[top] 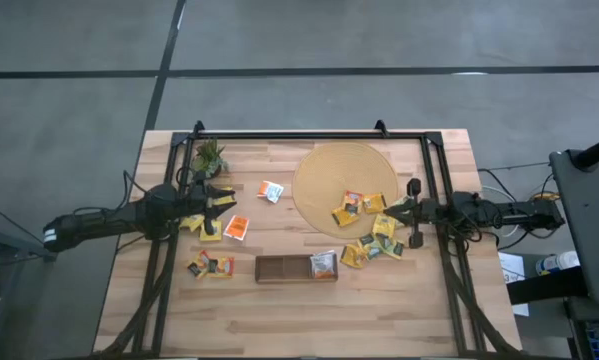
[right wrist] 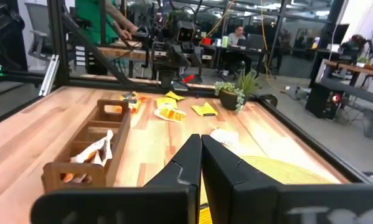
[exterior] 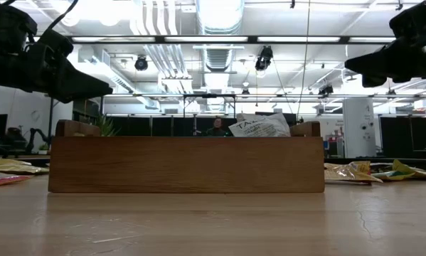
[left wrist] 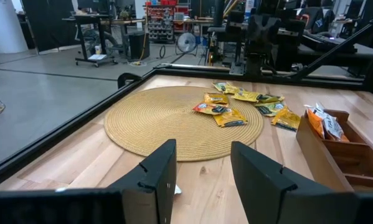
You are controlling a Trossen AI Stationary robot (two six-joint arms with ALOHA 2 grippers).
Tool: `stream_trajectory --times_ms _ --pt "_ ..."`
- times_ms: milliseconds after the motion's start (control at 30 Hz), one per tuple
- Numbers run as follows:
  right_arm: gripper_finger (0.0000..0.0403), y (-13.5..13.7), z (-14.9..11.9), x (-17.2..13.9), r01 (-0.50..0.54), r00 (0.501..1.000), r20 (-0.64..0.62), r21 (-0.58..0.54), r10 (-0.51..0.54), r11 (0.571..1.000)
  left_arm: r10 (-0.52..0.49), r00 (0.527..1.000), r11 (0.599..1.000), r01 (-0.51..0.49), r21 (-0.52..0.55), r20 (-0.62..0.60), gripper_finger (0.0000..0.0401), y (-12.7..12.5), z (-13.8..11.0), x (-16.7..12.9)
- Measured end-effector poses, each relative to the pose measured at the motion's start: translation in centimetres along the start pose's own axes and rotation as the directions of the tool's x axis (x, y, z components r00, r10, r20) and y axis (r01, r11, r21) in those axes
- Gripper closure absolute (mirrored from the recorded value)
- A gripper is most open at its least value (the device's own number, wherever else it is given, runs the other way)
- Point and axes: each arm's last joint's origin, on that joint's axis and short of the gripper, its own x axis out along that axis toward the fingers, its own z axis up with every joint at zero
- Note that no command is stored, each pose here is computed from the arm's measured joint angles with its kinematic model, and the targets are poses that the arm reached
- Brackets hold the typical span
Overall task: Pick & Place Tea
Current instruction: Put the white tea bag into the right section of the wooden organizer
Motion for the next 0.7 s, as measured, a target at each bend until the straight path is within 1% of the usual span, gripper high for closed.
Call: stream_trajectory --times_ms 100,200,300,367,533,700 --pt "0.0394 0.01 -0.04 0.03 0.0 1.0 -0.005 0.014 0.0 1.0 0.0 1.0 1.0 0.0 0.004 0.0 0.0254 0.0 -0.01 0.0" --pt "0.0394 0.01 -0.03 0.03 0.0 1.0 -0.004 0.013 0.0 1.0 0.001 1.0 0.998 -0.001 0.067 0.0 0.0254 0.0 0.0 0.0" --pt "0.0394 0.01 -0.03 0.03 0.0 1.0 -0.004 0.018 0.0 1.0 0.001 1.0 0.996 -0.001 0.089 0.0 0.0254 0.01 0.0 0.0" --pt "0.0394 0.01 -0.03 0.03 0.0 1.0 -0.004 0.017 0.0 1.0 0.0 1.0 0.997 0.0 0.078 0.0 0.0254 0.0 -0.01 0.0" --pt "0.0394 0.01 -0.03 0.03 0.0 1.0 -0.004 0.018 0.0 1.0 0.001 1.0 1.0 -0.001 0.013 0.0 0.0254 0.01 0.0 0.0" --pt "0.0394 0.01 -0.03 0.03 0.0 1.0 -0.004 0.018 0.0 1.0 0.0 1.0 1.0 0.0 -0.012 0.002 0.0254 0.0 0.01 0.0"
